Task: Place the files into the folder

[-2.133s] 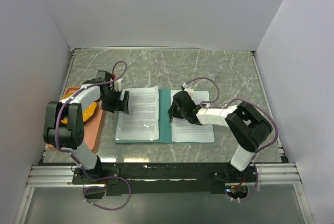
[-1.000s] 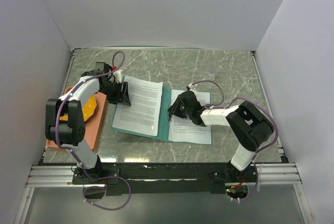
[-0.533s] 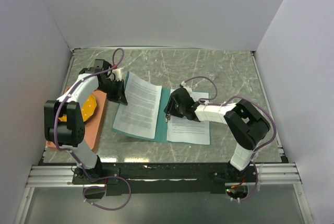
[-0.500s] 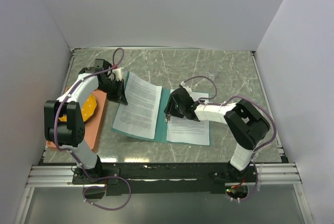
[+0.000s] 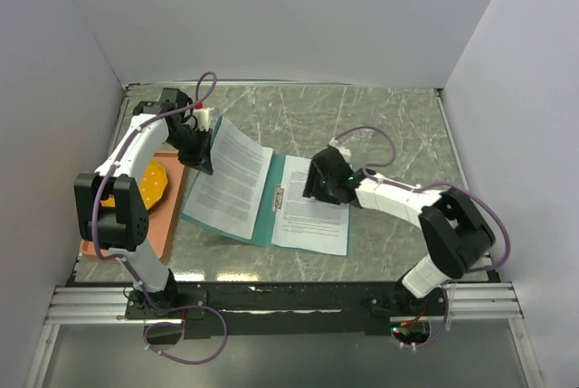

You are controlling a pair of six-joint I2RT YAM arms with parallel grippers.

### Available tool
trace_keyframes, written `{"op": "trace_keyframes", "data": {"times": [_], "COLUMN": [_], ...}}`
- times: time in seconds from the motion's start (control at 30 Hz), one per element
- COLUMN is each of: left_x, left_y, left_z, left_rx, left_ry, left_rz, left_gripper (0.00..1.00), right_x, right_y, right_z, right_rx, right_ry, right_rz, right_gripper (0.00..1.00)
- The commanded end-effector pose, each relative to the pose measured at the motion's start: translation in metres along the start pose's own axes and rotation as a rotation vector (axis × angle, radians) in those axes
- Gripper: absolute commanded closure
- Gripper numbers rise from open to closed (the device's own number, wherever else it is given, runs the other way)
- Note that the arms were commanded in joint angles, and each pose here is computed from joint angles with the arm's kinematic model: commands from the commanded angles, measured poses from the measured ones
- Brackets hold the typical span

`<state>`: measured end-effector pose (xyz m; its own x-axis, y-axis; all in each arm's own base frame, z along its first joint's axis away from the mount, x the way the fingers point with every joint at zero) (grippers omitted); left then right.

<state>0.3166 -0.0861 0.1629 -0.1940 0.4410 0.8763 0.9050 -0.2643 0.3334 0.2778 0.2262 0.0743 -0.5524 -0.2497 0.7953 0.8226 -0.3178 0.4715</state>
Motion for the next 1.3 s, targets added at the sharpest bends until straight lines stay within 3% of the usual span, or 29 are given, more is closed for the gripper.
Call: {"op": "trace_keyframes", "data": {"times": [0.0,0.23,0.4,0.83,1.03,1.07,1.13,1.2,1.27], "left_x": [0.033,0.051,0.068,0.025,0.033,0.036,0.032,0.03,0.032], "left_y": [-0.002,0.001,0.013,0.001,0.02,0.023,0.025,0.03,0.036], "left_z": [0.007,-0.003,-0.03,-0.129,-0.161,-0.166,-0.175,-0.181,-0.188], "left_rx": [-0.06,-0.056,-0.073,-0.2,-0.262,-0.278,-0.294,-0.307,-0.327], "left_ry": [0.137,0.129,0.065,-0.257,-0.389,-0.408,-0.446,-0.478,-0.524], "left_rz": [-0.003,-0.006,-0.023,0.112,0.088,0.075,0.084,0.08,0.06], "left_gripper": [0.99,0.98,0.96,0.67,0.42,0.31,0.22,0.05,0.04], "right_x": [0.016,0.014,0.004,-0.018,-0.023,-0.024,-0.023,-0.021,-0.016], "right_y": [0.009,-0.012,-0.016,-0.017,-0.028,-0.029,-0.032,-0.036,-0.036], "right_z": [-0.048,-0.084,-0.079,-0.023,-0.026,-0.025,-0.025,-0.029,-0.027], "right_rx": [-0.078,-0.116,-0.105,-0.105,-0.121,-0.122,-0.135,-0.147,-0.152], "right_ry": [-0.164,-0.271,-0.241,0.014,0.027,0.035,0.045,0.036,0.056], "right_rz": [-0.057,-0.032,-0.011,0.011,0.043,0.045,0.056,0.06,0.051], "right_gripper": [0.32,0.24,0.23,0.22,0.22,0.22,0.22,0.22,0.22]}}
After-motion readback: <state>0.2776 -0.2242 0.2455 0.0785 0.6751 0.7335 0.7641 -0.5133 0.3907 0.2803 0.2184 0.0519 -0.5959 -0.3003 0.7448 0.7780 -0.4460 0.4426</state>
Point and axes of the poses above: each gripper's point midway between its finger pads, its own x axis back along the fingers, its own z axis along the line the jaws close on, y = z × x, the point moved 3 cm from there along x, back along the fingers, and after that the axes turned 4 degrees about -x, right-handed, at the moved point
